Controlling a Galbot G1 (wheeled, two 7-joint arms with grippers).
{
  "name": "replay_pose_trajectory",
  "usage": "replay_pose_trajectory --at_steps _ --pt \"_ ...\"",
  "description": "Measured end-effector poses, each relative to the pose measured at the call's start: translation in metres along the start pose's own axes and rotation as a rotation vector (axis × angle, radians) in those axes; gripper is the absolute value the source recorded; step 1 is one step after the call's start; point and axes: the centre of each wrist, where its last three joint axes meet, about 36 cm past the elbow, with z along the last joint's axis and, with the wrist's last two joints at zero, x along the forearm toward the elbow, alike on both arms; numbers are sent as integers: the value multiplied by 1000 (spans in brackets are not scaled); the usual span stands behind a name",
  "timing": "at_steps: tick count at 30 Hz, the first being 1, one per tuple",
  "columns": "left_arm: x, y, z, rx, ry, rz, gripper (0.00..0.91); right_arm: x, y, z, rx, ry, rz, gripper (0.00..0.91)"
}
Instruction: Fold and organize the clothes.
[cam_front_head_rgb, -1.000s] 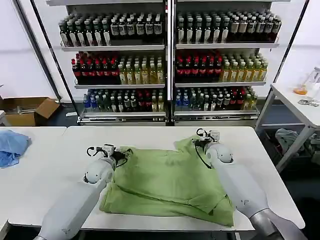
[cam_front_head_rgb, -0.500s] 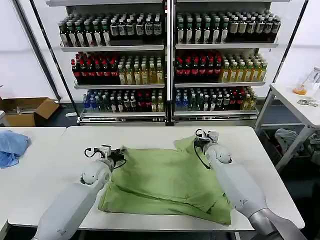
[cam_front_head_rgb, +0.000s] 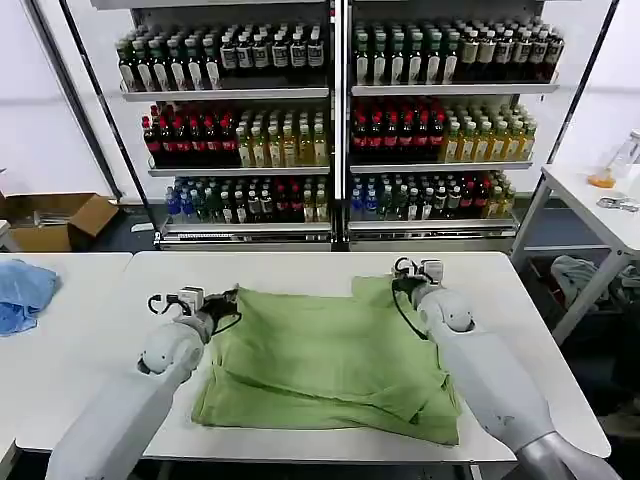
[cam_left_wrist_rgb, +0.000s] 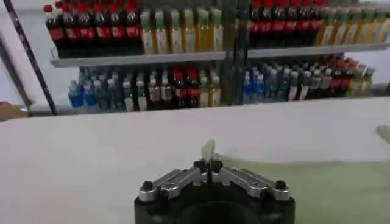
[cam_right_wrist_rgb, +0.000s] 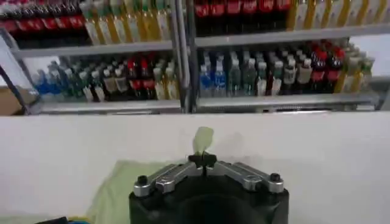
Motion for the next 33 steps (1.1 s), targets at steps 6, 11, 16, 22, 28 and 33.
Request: replay_pose_trajectory --at_steps 6,11,16,22,28,33 --pt "28 -2 -5 -2 -39 33 60 38 -5 -3 -1 -50 -19 0" --pt "51 -5 -3 -8 -54 67 60 74 -13 0 0 -84 -28 0" --pt "73 -6 3 -6 -53 94 60 112 -19 8 0 -106 -43 0" --pt "98 0 9 -3 -45 107 60 154 -25 24 -4 -110 -49 0" --pt "119 5 14 -11 -34 106 50 188 -26 39 -15 -110 -51 0" --pt "131 5 26 -28 -5 110 50 209 -26 53 -21 -95 -42 0"
